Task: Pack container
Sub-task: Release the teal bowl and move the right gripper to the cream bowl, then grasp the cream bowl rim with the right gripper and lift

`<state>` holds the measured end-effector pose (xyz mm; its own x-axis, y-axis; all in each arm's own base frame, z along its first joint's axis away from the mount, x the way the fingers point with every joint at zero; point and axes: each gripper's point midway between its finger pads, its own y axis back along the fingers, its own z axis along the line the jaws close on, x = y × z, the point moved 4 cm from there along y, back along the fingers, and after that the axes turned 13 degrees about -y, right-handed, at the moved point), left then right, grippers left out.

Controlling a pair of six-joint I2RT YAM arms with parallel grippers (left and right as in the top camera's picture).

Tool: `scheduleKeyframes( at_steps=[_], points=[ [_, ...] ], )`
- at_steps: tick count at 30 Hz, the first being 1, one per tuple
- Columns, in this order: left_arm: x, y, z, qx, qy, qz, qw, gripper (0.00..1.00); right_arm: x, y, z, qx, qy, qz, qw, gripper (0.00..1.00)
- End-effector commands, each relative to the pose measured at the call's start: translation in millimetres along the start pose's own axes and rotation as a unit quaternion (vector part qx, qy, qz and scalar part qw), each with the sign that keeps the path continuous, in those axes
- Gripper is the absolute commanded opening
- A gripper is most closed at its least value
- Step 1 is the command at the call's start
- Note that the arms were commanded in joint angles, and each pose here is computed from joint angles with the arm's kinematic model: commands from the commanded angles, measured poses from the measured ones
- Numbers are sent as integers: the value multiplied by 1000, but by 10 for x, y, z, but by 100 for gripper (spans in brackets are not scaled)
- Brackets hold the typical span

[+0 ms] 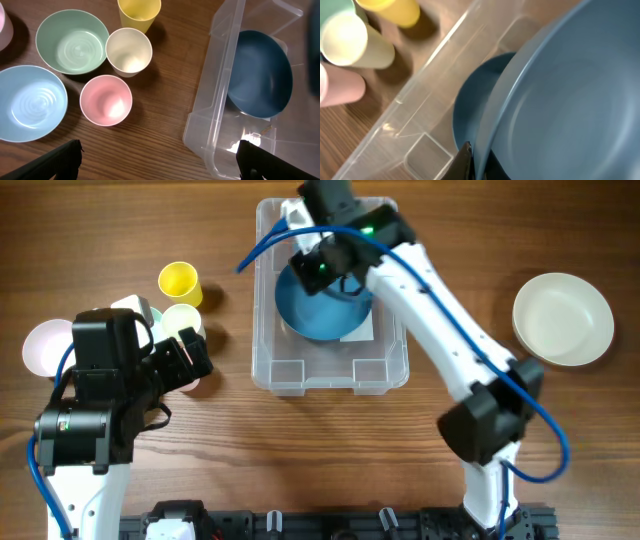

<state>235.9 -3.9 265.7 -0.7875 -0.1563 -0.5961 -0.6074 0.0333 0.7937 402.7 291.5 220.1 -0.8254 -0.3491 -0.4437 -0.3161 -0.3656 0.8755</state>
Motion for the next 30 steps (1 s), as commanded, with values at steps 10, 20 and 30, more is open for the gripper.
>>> scheduleKeyframes(
  at_steps=[10,20,30],
  points=[
    [-45,45,16,-4,7,-7,1000,100,-250,496,-350,81,-58,-87,991,49],
    [-38,44,17,-4,7,-6,1000,100,759,2191,-2876,148,-612,-161,760,75],
    [-39,45,16,-4,8,-6,1000,100,2587,1658,-3979,156,-792,-43,589,99]
  ],
)
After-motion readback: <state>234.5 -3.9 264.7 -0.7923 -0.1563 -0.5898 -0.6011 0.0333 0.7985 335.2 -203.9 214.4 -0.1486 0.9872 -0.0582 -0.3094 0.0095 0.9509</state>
